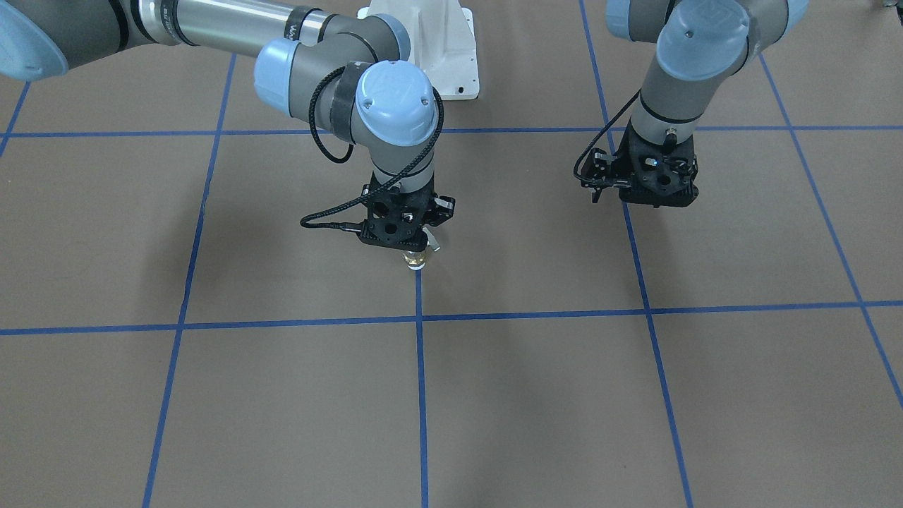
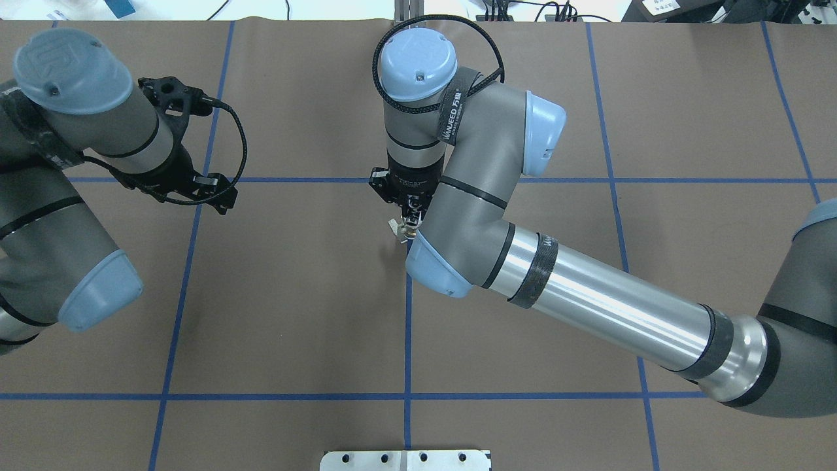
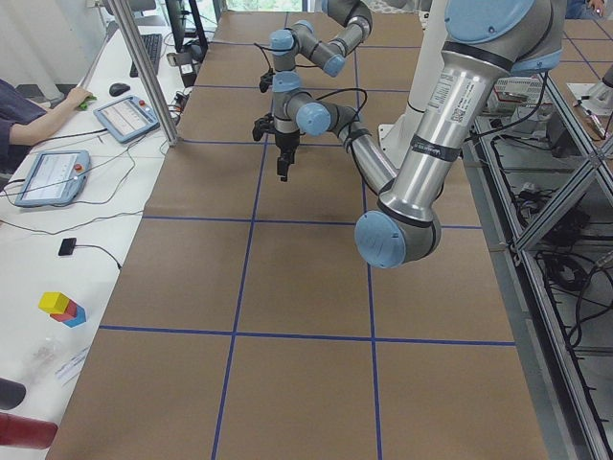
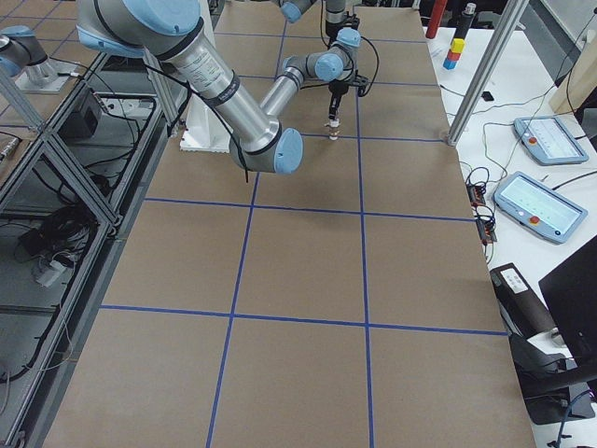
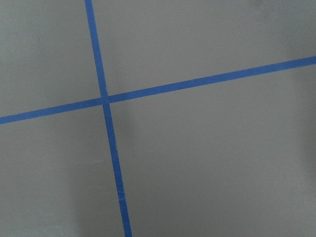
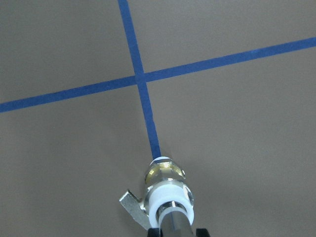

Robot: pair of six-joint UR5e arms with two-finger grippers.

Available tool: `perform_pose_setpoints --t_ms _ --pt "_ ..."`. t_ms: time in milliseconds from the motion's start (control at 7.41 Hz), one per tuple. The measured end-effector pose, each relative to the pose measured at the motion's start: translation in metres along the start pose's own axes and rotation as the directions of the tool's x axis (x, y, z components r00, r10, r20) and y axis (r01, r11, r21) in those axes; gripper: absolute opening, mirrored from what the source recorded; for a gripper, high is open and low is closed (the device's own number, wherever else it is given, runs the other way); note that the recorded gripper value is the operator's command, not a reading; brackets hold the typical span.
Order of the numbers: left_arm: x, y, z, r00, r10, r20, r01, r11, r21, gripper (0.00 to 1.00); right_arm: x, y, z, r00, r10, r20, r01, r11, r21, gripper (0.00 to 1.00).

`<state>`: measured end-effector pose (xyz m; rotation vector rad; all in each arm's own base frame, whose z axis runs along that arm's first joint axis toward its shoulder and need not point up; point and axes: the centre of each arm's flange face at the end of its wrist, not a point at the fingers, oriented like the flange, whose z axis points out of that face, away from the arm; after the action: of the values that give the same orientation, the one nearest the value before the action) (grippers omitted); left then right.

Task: Assemble PPR valve and pipe with both arms
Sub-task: 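Lower the chrome fitting onto the valve top and press it down, then open the right gripper and release the joined fitting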

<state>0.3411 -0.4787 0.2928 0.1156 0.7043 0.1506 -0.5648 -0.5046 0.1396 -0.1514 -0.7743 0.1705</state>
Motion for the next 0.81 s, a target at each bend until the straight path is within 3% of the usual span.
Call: perform_pose_setpoints --t_ms 405,810 --pt "-0.0003 -0.0002 0.0007 1.0 -0.001 0.001 0.001 1.0 -0.001 1.0 0.0019 -0.0011 0.0031 1.0 -0.009 0.016 0.009 1.0 0.004 0.0" --pt "-0.0004 -0.0004 0.0012 1.0 0.0 0.002 0.0 1.0 -0.002 1.0 0.0066 -0.0029 0.0091 0.999 -0.018 0.044 0.018 1.0 0.011 0.23"
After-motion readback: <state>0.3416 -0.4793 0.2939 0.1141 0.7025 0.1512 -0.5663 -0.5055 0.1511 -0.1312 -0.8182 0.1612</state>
